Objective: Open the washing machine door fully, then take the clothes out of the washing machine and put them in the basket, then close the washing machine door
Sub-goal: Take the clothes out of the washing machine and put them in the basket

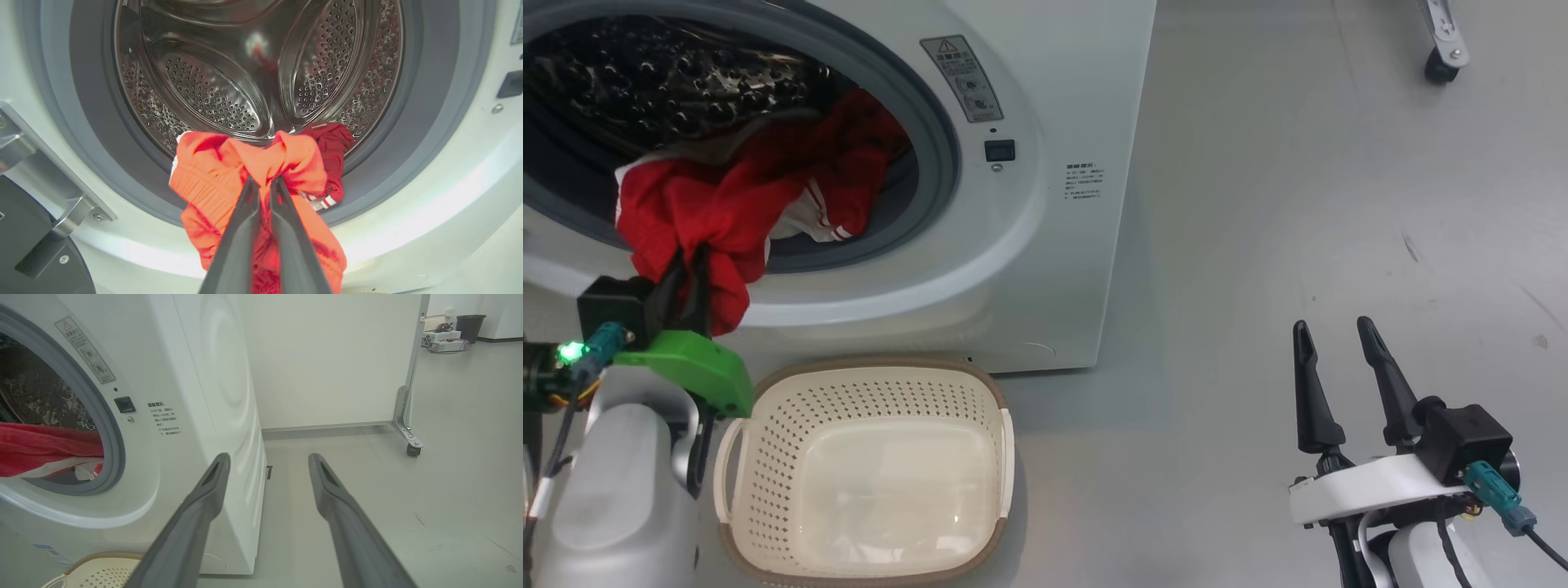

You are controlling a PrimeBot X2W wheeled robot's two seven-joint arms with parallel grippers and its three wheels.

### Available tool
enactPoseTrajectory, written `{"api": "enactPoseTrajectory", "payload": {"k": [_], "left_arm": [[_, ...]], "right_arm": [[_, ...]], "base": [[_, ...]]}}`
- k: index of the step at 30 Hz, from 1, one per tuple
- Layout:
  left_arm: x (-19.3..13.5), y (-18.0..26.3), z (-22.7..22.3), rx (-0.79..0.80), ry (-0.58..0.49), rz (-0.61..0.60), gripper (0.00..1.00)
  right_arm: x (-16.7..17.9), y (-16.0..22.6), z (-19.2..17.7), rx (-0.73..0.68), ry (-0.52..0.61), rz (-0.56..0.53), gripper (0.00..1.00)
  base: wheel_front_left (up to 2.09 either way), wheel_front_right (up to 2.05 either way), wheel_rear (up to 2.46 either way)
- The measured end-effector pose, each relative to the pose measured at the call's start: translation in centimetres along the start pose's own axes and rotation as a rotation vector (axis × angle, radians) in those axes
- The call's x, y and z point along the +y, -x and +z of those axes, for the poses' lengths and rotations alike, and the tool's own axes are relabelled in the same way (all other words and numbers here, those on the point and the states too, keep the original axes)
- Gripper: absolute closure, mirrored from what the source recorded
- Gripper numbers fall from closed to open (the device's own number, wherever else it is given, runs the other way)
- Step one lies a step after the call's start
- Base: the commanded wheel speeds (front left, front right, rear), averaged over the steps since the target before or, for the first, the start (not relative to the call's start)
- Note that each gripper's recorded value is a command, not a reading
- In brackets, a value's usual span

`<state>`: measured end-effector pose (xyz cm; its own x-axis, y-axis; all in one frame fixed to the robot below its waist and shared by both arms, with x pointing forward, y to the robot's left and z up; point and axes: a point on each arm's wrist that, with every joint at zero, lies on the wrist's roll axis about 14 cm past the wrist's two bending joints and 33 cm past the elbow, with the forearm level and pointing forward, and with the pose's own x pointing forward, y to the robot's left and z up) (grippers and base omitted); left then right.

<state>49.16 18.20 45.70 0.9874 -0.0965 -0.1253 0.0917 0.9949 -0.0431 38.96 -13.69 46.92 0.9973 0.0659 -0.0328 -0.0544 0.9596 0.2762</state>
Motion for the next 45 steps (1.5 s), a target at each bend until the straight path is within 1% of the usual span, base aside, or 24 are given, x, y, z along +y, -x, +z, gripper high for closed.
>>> {"api": "enactPoseTrajectory", "payload": {"k": [4, 13, 28, 30, 33, 45], "left_arm": [[-0.2, 1.7, -0.1, -0.006, 0.0, -0.009, 1.0], [-1.0, 4.1, 2.8, -0.116, -0.011, -0.026, 1.0], [-0.5, 7.1, 11.5, -0.411, -0.012, -0.003, 1.0], [-0.6, 7.3, 12.0, -0.429, -0.015, -0.006, 1.0], [-0.9, 7.8, 10.6, -0.395, -0.013, -0.01, 1.0], [-1.8, 8.8, 0.9, -0.116, -0.023, -0.045, 1.0]], "right_arm": [[0.5, 0.4, 0.2, -0.006, 0.002, 0.015, 0.0], [1.0, 1.1, 0.8, -0.021, 0.001, 0.031, 0.0], [2.1, 1.1, 0.9, -0.023, -0.003, 0.073, 0.0], [2.3, 1.1, 0.9, -0.024, -0.005, 0.082, 0.0], [2.3, 1.1, 0.9, -0.024, -0.005, 0.083, 0.0], [2.1, 1.2, 0.1, 0.0, -0.007, 0.082, 0.0]], "base": [[0.0, 0.0, 0.0], [0.0, 0.0, 0.0], [0.0, 0.0, 0.0], [0.0, 0.0, 0.0], [0.0, 0.0, 0.0], [0.0, 0.0, 0.0]]}}
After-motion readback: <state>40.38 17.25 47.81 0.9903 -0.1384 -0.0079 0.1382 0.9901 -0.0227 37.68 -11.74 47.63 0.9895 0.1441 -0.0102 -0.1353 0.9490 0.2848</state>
